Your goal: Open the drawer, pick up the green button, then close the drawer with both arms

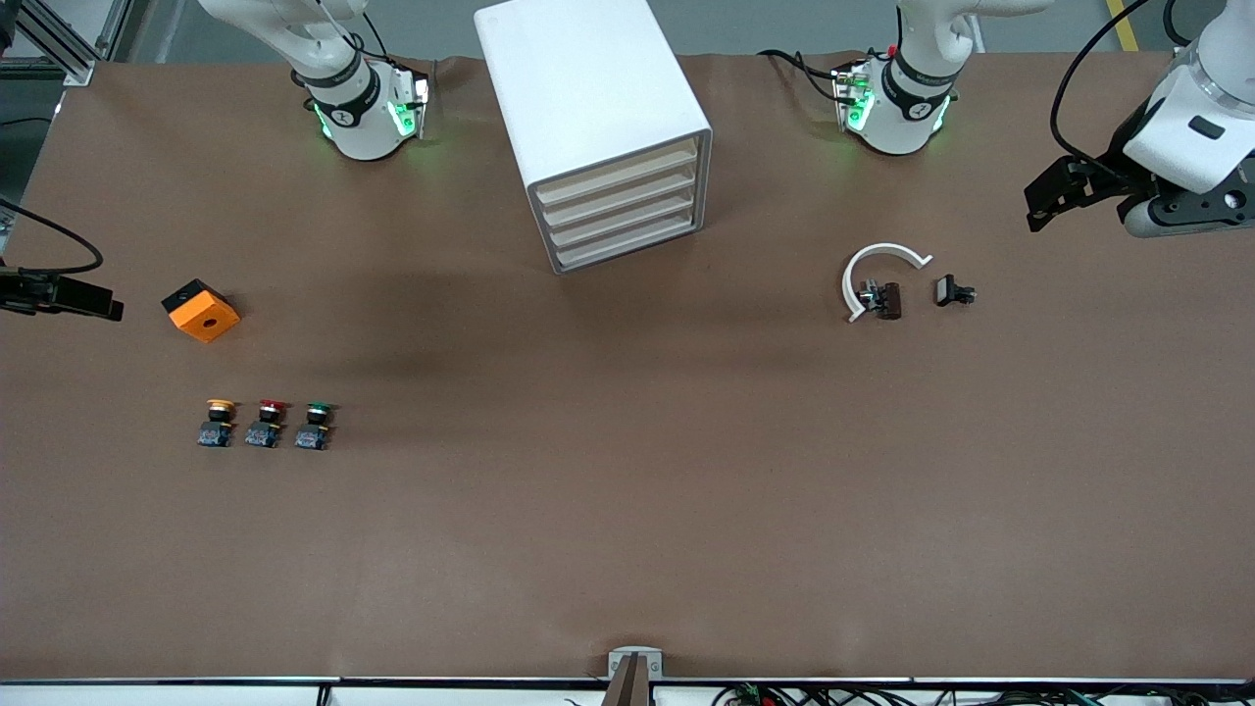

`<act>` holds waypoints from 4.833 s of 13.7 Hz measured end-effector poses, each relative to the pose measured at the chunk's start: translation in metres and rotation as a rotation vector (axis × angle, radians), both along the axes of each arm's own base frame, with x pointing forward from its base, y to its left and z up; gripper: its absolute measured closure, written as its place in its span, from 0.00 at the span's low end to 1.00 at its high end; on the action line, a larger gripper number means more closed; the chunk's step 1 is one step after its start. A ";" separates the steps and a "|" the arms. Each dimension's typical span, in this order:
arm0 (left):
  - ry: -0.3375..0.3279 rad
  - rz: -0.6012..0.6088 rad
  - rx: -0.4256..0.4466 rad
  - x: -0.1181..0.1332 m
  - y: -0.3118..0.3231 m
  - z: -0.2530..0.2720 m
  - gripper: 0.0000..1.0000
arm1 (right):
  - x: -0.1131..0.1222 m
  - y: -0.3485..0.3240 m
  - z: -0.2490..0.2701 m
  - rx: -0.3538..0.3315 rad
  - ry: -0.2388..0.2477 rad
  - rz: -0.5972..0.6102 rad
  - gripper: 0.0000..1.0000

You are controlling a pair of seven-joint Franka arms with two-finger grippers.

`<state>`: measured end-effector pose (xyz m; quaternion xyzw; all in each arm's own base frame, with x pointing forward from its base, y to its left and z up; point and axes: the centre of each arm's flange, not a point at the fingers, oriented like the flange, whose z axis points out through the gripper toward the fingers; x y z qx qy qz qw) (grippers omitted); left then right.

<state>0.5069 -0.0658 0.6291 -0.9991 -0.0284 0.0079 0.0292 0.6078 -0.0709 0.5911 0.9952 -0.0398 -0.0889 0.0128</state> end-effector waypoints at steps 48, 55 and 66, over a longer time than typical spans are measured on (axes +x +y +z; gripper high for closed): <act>-0.015 0.019 -0.034 0.027 0.005 -0.002 0.00 | -0.109 0.008 0.088 0.039 -0.185 0.052 0.00; 0.013 0.017 -0.032 0.027 0.004 -0.007 0.00 | -0.114 0.005 0.088 0.029 -0.182 0.046 0.00; 0.013 -0.063 -0.029 0.014 -0.002 -0.006 0.00 | -0.119 0.007 0.087 0.028 -0.182 0.049 0.00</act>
